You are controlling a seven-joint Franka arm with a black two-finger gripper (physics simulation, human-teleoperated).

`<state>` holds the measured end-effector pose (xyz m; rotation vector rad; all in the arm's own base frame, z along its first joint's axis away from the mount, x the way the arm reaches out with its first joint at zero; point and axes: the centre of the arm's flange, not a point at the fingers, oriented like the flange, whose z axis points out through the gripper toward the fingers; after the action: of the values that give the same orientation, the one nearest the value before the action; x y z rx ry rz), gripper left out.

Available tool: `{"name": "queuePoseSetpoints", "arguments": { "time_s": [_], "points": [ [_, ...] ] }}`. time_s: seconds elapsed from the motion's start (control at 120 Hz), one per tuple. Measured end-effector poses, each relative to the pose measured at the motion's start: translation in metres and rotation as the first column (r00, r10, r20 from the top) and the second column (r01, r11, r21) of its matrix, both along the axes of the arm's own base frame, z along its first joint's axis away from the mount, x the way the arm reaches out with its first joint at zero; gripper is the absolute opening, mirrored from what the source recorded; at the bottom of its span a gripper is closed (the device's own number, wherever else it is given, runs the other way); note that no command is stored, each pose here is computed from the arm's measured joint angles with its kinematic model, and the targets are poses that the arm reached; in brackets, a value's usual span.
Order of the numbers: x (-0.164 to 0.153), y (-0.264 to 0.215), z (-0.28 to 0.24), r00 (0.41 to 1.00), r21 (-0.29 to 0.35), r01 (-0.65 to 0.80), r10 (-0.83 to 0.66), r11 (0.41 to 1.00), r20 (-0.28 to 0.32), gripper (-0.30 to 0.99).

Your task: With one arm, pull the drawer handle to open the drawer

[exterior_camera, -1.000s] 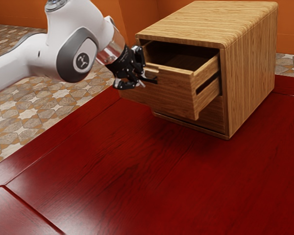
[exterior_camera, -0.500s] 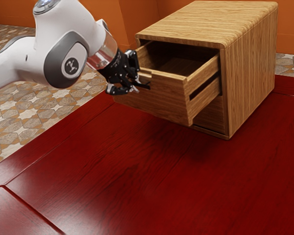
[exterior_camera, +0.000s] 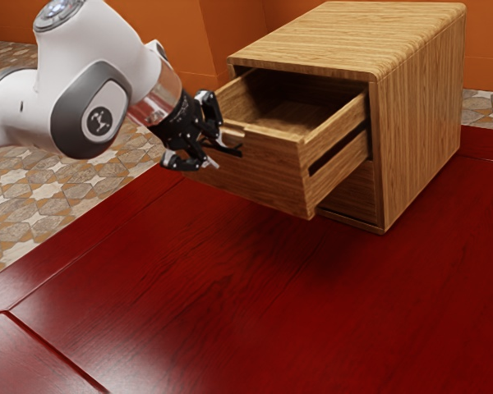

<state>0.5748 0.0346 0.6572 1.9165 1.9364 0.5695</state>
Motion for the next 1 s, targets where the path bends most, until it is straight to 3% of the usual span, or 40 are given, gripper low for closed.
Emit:
{"name": "queuePoseSetpoints", "arguments": {
  "time_s": [1.0],
  "points": [
    [-0.059,0.013,-0.002,0.998,-0.01,-0.062,0.062,0.998,-0.013,0.12]
  ]
}}
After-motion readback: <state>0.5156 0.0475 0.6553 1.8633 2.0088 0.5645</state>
